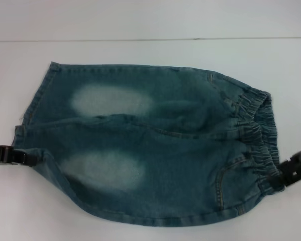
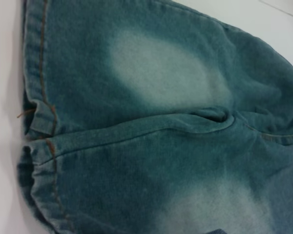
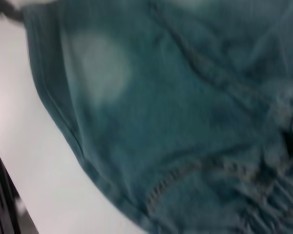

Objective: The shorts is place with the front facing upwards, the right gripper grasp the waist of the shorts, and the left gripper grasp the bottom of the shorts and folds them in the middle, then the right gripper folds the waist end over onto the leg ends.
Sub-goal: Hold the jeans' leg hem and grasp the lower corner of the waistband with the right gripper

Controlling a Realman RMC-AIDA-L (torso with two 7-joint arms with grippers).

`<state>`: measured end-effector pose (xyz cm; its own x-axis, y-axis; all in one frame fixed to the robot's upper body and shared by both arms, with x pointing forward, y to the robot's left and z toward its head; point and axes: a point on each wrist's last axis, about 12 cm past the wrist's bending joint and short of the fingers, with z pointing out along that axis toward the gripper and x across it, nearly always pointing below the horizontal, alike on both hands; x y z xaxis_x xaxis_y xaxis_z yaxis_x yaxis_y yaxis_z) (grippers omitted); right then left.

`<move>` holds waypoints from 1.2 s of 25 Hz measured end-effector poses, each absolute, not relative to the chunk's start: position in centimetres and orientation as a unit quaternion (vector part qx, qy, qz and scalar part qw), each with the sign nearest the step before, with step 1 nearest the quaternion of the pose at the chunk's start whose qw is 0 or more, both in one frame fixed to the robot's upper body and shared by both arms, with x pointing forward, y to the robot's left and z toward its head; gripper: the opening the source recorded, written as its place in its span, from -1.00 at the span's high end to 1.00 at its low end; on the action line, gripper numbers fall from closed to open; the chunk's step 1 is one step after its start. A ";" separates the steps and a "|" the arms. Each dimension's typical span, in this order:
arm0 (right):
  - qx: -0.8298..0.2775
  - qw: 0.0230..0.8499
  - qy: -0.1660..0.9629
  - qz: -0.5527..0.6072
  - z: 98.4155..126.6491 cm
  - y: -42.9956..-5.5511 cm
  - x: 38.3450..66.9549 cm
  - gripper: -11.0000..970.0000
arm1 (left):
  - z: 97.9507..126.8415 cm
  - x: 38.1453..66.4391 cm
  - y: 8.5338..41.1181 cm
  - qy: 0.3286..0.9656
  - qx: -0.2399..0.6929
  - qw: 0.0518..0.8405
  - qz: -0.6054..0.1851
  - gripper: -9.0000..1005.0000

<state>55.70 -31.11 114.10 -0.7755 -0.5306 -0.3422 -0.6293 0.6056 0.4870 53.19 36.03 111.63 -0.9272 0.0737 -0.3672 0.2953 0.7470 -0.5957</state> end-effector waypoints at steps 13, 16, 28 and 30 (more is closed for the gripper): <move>-0.375 0.021 0.905 0.197 113.8 -29.7 57.1 -0.49 | 111.2 53.0 35.8 0.919 0.098 0.162 -0.345 0.90; -0.378 0.022 0.907 0.188 113.6 -29.6 57.3 -0.49 | 111.2 53.0 35.8 0.919 0.098 0.162 -0.346 0.90; -0.399 0.020 0.899 0.181 112.8 -28.0 57.3 -0.48 | 111.2 53.2 35.6 0.919 0.098 0.164 -0.345 0.90; -0.402 0.019 0.897 0.181 112.7 -27.7 57.3 -0.48 | 111.1 53.2 35.7 0.919 0.097 0.165 -0.344 0.90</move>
